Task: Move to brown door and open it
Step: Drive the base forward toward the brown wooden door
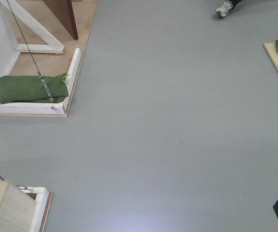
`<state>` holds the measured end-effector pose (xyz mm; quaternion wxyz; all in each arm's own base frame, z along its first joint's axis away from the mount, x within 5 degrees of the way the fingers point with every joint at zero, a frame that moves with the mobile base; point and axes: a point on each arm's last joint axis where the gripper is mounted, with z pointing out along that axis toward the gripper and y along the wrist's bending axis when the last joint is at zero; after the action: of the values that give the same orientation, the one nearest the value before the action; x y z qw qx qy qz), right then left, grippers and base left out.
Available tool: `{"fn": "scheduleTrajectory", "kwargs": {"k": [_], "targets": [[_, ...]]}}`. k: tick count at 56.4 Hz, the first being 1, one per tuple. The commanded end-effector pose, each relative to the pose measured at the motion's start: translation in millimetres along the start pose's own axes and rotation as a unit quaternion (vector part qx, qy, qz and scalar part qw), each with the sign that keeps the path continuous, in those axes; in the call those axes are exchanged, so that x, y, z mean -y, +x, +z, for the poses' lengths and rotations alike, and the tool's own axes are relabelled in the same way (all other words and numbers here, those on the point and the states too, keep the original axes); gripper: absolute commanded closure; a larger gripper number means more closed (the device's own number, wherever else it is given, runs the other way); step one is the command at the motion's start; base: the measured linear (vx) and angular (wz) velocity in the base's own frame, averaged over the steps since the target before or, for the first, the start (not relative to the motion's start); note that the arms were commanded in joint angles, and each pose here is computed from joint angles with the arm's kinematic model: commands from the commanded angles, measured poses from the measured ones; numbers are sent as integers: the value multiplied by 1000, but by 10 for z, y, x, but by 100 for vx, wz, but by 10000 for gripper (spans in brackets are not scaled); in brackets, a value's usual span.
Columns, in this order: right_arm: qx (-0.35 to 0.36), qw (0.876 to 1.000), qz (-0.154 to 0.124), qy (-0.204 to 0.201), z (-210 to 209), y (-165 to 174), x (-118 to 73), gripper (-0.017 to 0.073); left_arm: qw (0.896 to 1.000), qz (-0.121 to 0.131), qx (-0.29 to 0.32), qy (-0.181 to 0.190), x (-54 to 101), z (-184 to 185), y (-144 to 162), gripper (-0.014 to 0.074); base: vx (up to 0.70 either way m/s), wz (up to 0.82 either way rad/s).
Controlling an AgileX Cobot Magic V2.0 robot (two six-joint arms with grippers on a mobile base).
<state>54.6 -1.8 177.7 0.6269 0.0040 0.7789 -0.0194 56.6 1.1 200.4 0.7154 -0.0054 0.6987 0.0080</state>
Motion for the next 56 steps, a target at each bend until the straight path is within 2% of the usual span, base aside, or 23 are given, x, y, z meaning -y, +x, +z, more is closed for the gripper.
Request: {"fn": "scheduleTrajectory", "kwargs": {"k": [1, 11, 56], "targets": [[47, 999, -6, 2, -10, -69, 4, 559, 998, -5, 60, 3, 4, -31, -168, 600, 29, -4], [48, 999, -9, -15, -11, -69, -16, 559, 998, -4, 60, -4, -4, -31, -168, 600, 33, -6], [47, 999, -9, -15, -9, -69, -16, 559, 998, -4, 59, -4, -5, -28, -166, 600, 43, -4]]}}
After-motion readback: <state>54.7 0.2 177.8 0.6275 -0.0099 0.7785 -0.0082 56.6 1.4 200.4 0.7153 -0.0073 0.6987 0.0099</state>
